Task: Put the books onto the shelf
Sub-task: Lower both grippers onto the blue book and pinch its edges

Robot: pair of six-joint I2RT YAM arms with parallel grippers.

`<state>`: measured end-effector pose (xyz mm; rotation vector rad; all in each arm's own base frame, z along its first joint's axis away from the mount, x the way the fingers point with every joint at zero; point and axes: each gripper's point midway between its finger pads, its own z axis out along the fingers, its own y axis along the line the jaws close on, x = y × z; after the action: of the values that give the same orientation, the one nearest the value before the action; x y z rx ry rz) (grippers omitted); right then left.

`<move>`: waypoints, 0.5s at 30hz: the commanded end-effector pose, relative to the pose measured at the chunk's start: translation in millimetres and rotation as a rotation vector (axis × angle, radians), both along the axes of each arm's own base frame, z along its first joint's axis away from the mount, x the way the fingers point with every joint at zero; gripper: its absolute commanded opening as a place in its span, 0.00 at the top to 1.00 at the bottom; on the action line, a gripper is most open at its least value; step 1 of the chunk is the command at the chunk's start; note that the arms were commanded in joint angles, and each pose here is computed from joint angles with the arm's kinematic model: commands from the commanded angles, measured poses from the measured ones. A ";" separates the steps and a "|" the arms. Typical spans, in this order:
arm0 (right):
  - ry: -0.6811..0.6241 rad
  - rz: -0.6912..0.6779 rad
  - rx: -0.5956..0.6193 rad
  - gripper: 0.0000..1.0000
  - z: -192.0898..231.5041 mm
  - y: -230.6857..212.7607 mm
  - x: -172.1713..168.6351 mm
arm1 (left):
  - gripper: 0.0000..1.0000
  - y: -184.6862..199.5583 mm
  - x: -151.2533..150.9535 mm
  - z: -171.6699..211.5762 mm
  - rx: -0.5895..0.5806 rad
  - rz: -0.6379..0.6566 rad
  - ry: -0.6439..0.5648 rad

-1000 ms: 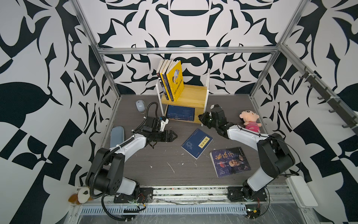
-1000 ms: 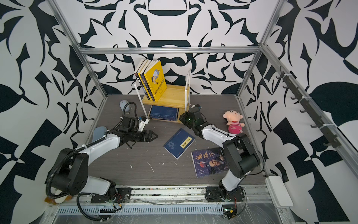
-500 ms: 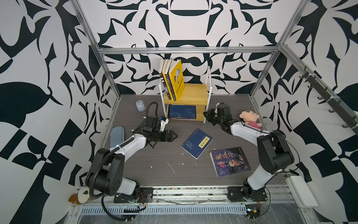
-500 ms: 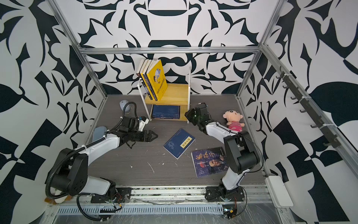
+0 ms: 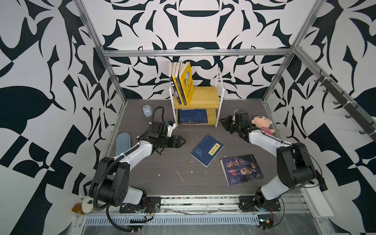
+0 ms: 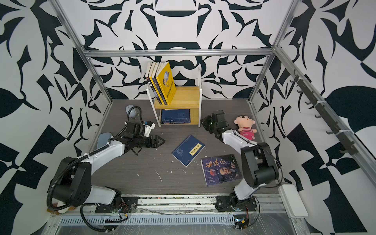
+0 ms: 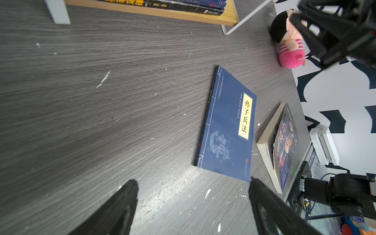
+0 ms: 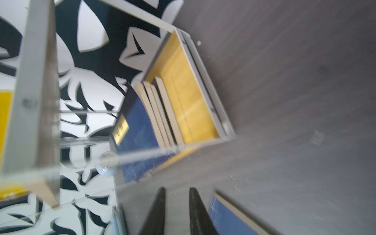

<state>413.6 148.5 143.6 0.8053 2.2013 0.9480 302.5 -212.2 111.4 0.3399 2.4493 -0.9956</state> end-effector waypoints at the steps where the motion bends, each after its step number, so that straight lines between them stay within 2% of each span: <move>1: 0.106 0.015 -0.112 0.64 -25.7 -7.3 -54.2 | 0.11 -14.1 -3.9 1.4 -0.028 -0.040 0.011; 4: 0.154 0.020 -0.161 0.56 -43.9 -7.6 -91.2 | 0.11 -29.1 -4.6 -1.5 0.014 -0.073 0.023; 7: 0.178 0.038 -0.183 0.52 -55.2 -0.9 -113.9 | 0.11 -49.5 -10.0 -10.3 0.075 -0.136 0.034; 11: 0.202 0.053 -0.212 0.51 -69.1 8.5 -128.0 | 0.14 -76.9 -15.5 -25.4 0.149 -0.200 0.081; 15: 0.229 0.074 -0.218 0.50 -85.7 18.9 -132.1 | 0.14 -90.0 -10.2 -39.5 0.235 -0.204 0.120</move>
<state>278.1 167.7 62.2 0.7373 2.5207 0.6884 293.6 -306.8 84.1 0.6392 2.6012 -0.9340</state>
